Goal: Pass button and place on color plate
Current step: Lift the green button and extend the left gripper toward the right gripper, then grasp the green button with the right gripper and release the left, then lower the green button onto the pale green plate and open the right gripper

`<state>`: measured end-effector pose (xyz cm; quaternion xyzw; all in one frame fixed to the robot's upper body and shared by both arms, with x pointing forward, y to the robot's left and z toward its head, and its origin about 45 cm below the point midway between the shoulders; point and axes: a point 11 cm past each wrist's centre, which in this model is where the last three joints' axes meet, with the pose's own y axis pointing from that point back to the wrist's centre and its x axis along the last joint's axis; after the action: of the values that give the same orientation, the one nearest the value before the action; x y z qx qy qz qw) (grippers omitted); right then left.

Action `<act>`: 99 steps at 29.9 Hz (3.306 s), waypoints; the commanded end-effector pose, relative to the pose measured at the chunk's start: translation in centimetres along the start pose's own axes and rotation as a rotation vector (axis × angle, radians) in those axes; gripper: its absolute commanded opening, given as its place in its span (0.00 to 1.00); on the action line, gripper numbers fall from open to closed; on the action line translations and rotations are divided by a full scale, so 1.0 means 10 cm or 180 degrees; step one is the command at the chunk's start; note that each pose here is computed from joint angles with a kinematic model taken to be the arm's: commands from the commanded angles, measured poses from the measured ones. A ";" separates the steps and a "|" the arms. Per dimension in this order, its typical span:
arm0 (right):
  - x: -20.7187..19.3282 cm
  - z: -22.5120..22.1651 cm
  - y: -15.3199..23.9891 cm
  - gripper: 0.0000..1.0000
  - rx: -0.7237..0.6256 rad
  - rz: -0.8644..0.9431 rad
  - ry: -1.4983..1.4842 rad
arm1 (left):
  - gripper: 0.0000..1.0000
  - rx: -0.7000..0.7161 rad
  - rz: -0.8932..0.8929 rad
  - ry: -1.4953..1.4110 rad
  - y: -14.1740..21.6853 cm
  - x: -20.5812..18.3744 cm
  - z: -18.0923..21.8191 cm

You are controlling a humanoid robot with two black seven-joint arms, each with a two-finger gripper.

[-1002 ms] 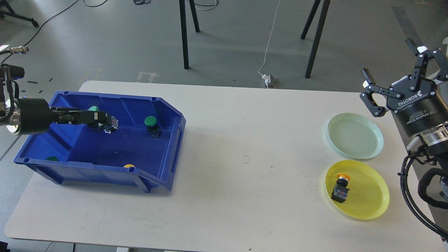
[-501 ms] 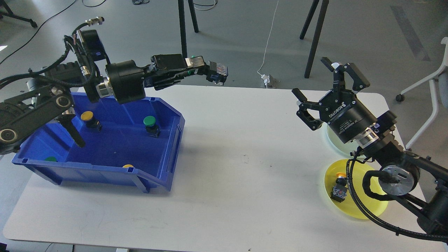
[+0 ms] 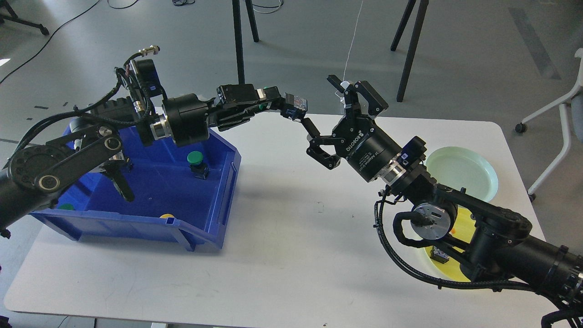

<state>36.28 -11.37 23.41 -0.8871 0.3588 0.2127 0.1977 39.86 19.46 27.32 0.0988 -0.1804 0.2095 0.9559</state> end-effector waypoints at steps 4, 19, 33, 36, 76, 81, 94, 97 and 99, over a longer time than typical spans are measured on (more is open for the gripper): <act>0.00 0.05 -0.02 0.97 -0.0006 0.0022 -0.0027 | 0.04 0.0003 0.0004 0.0006 0.00 0.00 -0.01; 0.08 0.02 0.08 0.97 -0.0023 0.0069 -0.0014 | 0.04 0.0022 0.0035 0.0008 0.02 0.03 -0.03; -0.10 0.18 -0.19 0.60 -0.0030 -0.0051 -0.0067 | 0.04 0.0022 0.0035 0.0008 0.02 0.03 -0.03; -0.12 0.28 -0.15 0.33 -0.0139 -0.0073 -0.0055 | 0.04 0.0022 0.0035 0.0008 0.02 0.03 -0.03; 1.65 -0.49 2.78 0.01 -0.0130 0.3464 0.0578 | 0.94 -0.0150 0.0216 0.0317 -0.02 0.09 0.00; 1.89 -0.43 2.85 0.01 -0.0377 0.4015 0.0573 | 0.94 -0.0150 0.0216 0.0317 -0.02 0.09 0.00; 2.06 -0.22 2.45 0.44 -0.0467 0.4145 0.0248 | 0.94 -0.0154 0.0220 0.0325 -0.02 0.09 0.00; 2.06 -0.24 2.42 0.51 -0.0450 0.4127 0.0239 | 0.94 -0.0154 0.0220 0.0325 -0.02 0.09 0.00; 2.05 -0.24 2.41 0.55 -0.0448 0.4111 0.0240 | 0.94 -0.0154 0.0220 0.0325 -0.02 0.09 0.00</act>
<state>32.72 -40.10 9.79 -0.5076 0.8135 0.2804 -0.0440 40.71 19.63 27.65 0.0585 -0.1397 0.2425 0.9583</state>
